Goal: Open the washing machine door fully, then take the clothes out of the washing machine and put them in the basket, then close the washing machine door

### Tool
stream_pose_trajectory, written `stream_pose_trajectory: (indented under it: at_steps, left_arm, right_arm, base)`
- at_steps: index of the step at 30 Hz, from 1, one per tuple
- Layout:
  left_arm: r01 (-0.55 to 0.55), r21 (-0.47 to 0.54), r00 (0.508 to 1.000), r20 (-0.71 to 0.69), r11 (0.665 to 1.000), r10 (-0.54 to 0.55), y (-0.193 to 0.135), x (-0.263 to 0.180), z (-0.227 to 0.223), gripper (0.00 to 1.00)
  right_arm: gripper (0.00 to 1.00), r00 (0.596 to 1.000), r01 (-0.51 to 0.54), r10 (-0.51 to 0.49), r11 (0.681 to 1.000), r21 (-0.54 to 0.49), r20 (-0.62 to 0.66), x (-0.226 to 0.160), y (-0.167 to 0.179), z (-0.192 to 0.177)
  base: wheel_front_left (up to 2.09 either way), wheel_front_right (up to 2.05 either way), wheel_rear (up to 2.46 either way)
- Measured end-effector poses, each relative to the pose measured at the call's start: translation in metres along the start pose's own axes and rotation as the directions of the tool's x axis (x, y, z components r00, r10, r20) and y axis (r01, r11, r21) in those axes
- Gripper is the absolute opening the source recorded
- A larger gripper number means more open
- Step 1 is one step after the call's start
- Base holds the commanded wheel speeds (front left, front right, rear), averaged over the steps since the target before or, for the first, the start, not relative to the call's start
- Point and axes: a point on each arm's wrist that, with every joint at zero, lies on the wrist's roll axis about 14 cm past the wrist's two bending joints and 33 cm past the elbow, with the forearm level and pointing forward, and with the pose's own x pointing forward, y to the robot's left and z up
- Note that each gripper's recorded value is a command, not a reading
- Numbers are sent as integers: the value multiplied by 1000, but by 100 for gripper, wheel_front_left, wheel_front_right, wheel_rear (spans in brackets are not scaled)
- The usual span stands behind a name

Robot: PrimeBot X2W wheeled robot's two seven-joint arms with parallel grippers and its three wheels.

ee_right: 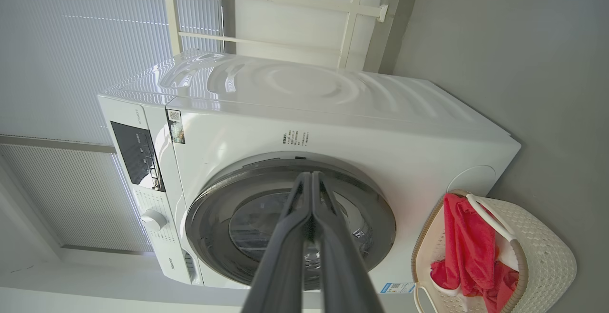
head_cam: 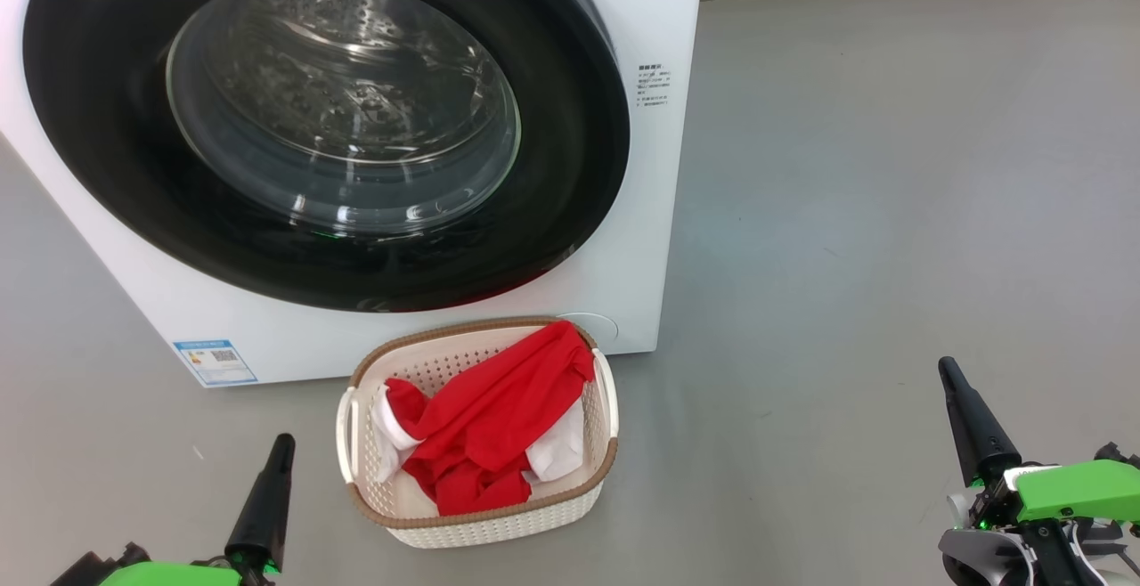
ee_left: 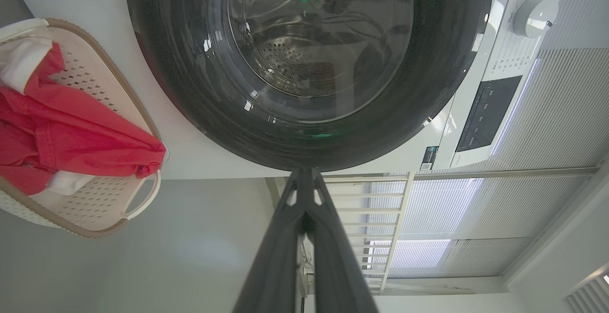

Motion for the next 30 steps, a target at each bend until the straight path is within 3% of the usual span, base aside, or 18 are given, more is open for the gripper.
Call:
stream_pose_trajectory:
  at_steps: [30]
  left_arm:
    - [0, 0, 1000, 0, 1000, 0, 0, 0, 0, 0]
  right_arm:
    - [0, 1000, 0, 0, 1000, 2, 1, 0, 0, 0]
  base:
    - [0, 0, 0]
